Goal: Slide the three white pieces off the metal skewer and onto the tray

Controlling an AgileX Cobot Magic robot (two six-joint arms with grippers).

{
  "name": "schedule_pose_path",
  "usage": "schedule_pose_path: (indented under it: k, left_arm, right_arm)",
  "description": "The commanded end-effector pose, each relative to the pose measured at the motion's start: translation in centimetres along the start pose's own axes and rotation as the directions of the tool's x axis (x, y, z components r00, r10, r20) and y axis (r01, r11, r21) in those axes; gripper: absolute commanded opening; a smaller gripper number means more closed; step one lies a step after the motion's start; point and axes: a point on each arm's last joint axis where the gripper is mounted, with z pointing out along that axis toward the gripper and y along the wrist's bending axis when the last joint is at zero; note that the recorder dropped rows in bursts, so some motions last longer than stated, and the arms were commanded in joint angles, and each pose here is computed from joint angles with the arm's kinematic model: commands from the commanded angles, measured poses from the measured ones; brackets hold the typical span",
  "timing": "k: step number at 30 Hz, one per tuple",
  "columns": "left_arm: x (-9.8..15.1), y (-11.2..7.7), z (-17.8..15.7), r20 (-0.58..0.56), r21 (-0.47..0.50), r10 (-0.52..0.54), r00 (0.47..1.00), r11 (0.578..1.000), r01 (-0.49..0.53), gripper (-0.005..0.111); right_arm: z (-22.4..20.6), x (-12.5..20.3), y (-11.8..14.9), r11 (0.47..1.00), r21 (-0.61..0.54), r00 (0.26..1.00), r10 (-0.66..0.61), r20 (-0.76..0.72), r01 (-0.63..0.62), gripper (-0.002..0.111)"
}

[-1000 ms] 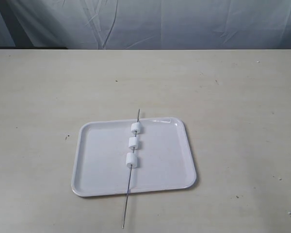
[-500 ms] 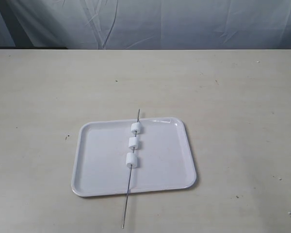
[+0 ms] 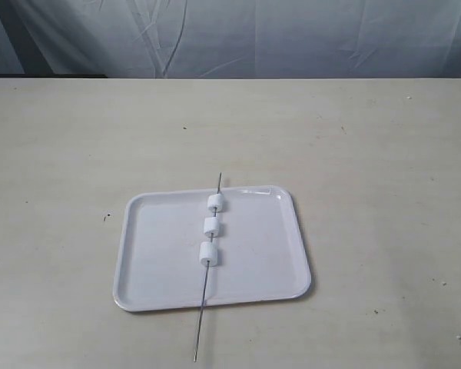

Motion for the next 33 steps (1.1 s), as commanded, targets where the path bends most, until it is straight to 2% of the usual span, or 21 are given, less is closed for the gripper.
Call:
schedule_pose_path:
  k: [1,3,4,5,6,8,9,13,17,20,22,24,25,27,30,33]
  left_arm:
    - [0.7,0.0,-0.1,-0.076,-0.012,-0.212,0.974,0.977,0.211,0.000]
    - [1.3,-0.1,-0.1,-0.124,-0.052,-0.441,0.889,0.898,0.438,0.000]
    - [1.7,-0.3,-0.2,-0.173,-0.056,-0.481,0.860,0.876,0.479,0.000]
    - [1.8,-0.7,-0.3,-0.207,-0.027,-0.472,0.857,0.878,0.477,0.000]
    - [1.7,-1.3,-0.2,-0.243,0.043,-0.443,0.863,0.884,0.466,0.000]
    - [1.1,-2.5,0.5,-0.311,0.180,-0.353,0.883,0.890,0.419,0.000]
    - [1.0,-2.8,0.9,-0.339,0.213,-0.313,0.887,0.893,0.396,0.000]
    - [0.5,-3.1,3.3,-0.426,0.251,-0.244,0.871,0.893,0.373,0.000]
    - [0.7,-3.8,6.2,-0.523,0.324,-0.136,0.842,0.881,0.344,0.000]
    - [1.2,-4.7,8.8,-0.634,0.354,-0.124,0.763,0.832,0.428,0.000]
    - [2.1,-5.8,10.0,-0.726,0.395,-0.066,0.684,0.775,0.494,0.000]
    - [3.3,-6.7,10.5,-0.826,0.396,-0.008,0.564,0.704,0.590,0.000]
    - [4.0,-7.1,10.6,-0.874,0.357,-0.007,0.487,0.671,0.650,0.000]
    - [5.1,-7.9,10.4,-0.930,0.296,-0.004,0.369,0.586,0.754,0.000]
    - [6.3,-8.7,10.1,-0.961,0.254,0.031,0.276,0.500,0.828,0.000]
    - [7.2,-9.0,10.0,-0.973,0.221,0.049,0.224,0.467,0.857,0.000]
  right_arm:
    - [-0.1,0.0,-0.2,0.969,0.013,0.969,0.248,0.013,-0.248,-0.001]
    - [-0.1,0.6,-0.3,0.924,0.050,0.924,0.380,-0.044,-0.378,-0.001]
    - [-0.2,1.3,-0.4,0.908,0.097,0.903,0.416,-0.107,-0.407,-0.001]
    - [-0.3,2.0,-0.5,0.901,0.140,0.888,0.430,-0.164,-0.411,-0.001]
    - [-0.4,2.0,-0.4,0.900,0.161,0.874,0.434,-0.220,-0.406,-0.001]
    - [-0.3,1.3,0.1,0.901,0.130,0.865,0.433,-0.253,-0.413,-0.001]
    - [-0.3,0.9,0.3,0.901,0.109,0.863,0.434,-0.258,-0.420,-0.001]
    - [0.4,-0.4,1.2,0.909,0.036,0.857,0.403,-0.322,-0.414,-0.001]
    - [1.8,-1.1,2.5,0.936,-0.031,0.836,0.297,-0.461,-0.350,-0.001]
    - [3.1,-1.2,3.7,0.957,-0.091,0.786,0.170,-0.595,-0.276,-0.001]
    - [4.0,-1.3,4.7,0.961,-0.143,0.733,0.080,-0.676,-0.236,-0.001]
    - [5.1,-0.9,5.9,0.960,-0.197,0.651,-0.022,-0.758,-0.197,-0.001]
    - [5.6,-0.6,6.5,0.959,-0.217,0.605,-0.065,-0.793,-0.181,-0.001]
    - [6.6,0.2,7.8,0.951,-0.256,0.497,-0.141,-0.857,-0.173,-0.001]
    - [7.7,1.7,9.7,0.931,-0.306,0.331,-0.229,-0.915,-0.201,-0.001]
    - [8.8,3.4,11.4,0.915,-0.310,0.212,-0.260,-0.942,-0.259,-0.001]
